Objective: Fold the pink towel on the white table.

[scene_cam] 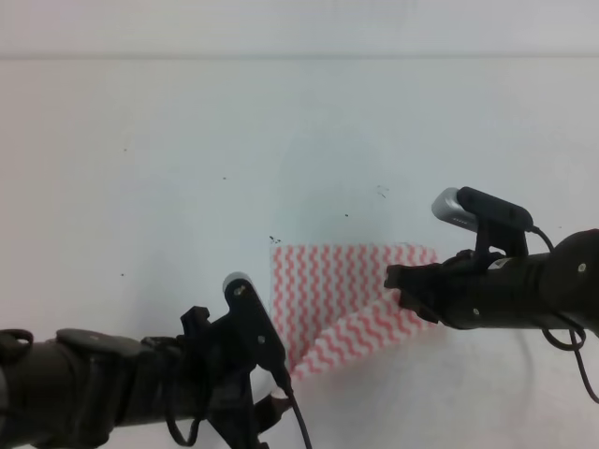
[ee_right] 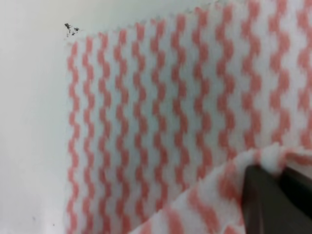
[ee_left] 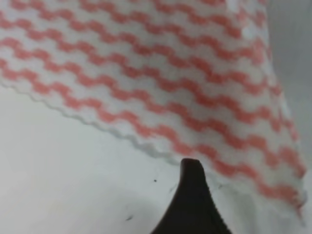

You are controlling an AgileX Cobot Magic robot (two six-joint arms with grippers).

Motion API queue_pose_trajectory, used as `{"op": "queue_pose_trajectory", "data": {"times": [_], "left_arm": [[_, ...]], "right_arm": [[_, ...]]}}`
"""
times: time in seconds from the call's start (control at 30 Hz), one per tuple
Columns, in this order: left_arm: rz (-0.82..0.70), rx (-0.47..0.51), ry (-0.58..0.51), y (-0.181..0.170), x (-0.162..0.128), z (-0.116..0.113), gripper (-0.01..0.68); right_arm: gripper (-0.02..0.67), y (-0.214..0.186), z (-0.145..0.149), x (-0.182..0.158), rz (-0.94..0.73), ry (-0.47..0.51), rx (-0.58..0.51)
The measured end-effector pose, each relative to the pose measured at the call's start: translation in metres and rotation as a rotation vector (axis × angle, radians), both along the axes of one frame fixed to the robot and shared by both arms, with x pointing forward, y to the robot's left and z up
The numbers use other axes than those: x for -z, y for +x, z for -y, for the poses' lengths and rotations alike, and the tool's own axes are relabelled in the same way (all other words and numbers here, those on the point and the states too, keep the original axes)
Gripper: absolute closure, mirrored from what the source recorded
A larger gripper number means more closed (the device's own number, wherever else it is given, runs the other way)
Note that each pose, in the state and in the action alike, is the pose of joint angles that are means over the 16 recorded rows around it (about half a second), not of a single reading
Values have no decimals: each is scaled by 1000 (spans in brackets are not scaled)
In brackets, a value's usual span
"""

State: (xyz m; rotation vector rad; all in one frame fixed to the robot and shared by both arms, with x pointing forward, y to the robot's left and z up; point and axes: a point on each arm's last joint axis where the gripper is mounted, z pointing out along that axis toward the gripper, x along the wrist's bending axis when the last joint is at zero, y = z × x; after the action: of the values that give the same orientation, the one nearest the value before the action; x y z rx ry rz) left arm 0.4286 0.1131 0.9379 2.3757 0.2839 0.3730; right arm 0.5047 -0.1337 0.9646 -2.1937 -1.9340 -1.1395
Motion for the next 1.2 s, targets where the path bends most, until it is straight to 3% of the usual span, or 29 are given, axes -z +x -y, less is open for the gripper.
{"op": "queue_pose_trajectory", "data": {"times": [0.53, 0.73, 1.07, 1.2], "left_arm": [[-48, 36, 67, 3, 23, 3, 205], [-48, 7, 95, 6, 27, 1, 301], [-40, -42, 122, 8, 28, -3, 545], [-25, -38, 111, 8, 23, -3, 609]], "right_arm": [[665, 0, 0, 2, -5, -2, 0], [665, 1, 0, 3, -9, -4, 0], [665, 0, 0, 2, -4, -8, -6], [665, 0, 0, 2, -3, -10, -9]]}}
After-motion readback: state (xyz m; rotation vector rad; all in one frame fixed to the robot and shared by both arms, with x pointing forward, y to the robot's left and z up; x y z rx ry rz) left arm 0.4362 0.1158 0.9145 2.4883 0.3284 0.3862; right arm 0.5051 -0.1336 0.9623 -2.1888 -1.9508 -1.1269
